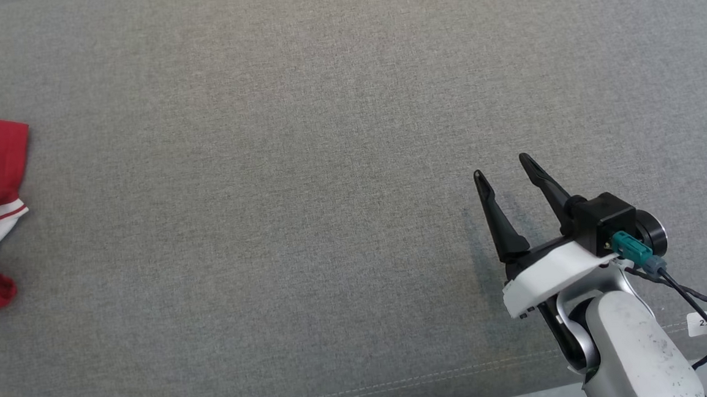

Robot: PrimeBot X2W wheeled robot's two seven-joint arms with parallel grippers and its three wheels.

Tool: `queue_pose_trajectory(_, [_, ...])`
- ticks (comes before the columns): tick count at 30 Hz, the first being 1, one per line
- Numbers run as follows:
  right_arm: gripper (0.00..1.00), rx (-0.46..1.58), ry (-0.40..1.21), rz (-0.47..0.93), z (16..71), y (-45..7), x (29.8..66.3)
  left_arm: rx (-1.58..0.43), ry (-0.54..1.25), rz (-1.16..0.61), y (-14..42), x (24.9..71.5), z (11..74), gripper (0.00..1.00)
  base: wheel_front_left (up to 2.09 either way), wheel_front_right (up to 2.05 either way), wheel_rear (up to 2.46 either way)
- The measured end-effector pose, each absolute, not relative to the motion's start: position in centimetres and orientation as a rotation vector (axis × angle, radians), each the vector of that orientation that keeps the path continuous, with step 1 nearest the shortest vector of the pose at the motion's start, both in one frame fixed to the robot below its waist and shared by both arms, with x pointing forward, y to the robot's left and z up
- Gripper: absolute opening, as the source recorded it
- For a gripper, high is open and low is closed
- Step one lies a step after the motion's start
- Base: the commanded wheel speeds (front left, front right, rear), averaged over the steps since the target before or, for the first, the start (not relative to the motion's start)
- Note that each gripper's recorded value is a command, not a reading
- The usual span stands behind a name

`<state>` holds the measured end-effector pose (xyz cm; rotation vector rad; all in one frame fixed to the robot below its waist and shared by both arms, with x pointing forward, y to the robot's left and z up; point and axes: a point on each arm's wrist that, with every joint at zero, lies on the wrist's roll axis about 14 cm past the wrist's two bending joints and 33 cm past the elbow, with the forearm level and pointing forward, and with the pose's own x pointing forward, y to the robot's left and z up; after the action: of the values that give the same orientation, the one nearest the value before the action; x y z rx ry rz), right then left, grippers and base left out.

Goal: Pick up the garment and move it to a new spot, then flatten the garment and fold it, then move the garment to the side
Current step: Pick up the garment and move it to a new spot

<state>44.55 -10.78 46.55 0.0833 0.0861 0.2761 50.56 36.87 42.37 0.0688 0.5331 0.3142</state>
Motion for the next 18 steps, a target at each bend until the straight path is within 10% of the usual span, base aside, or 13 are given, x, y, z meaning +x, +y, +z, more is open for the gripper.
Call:
queue_pose_trajectory(10, [1.00,0.069,0.116,0.261,45.4,-11.4,44.9,0.033,0.638,0.333,36.4,49.4,38.5,1.00,0.00,0.00,0.00])
queue_pose_trajectory(11, [1.00,0.069,0.118,0.262,45.3,-11.3,44.9,0.035,0.638,0.334,36.5,49.4,38.5,0.79,0.00,0.00,0.00])
queue_pose_trajectory(13, [1.00,0.070,0.120,0.266,45.3,-11.2,44.9,0.043,0.634,0.334,36.5,49.4,38.5,0.04,0.00,0.00,0.00])
queue_pose_trajectory(18, [1.00,0.070,0.117,0.277,45.4,-10.8,44.9,0.054,0.617,0.331,36.6,49.4,38.8,0.00,0.00,0.00,0.00])
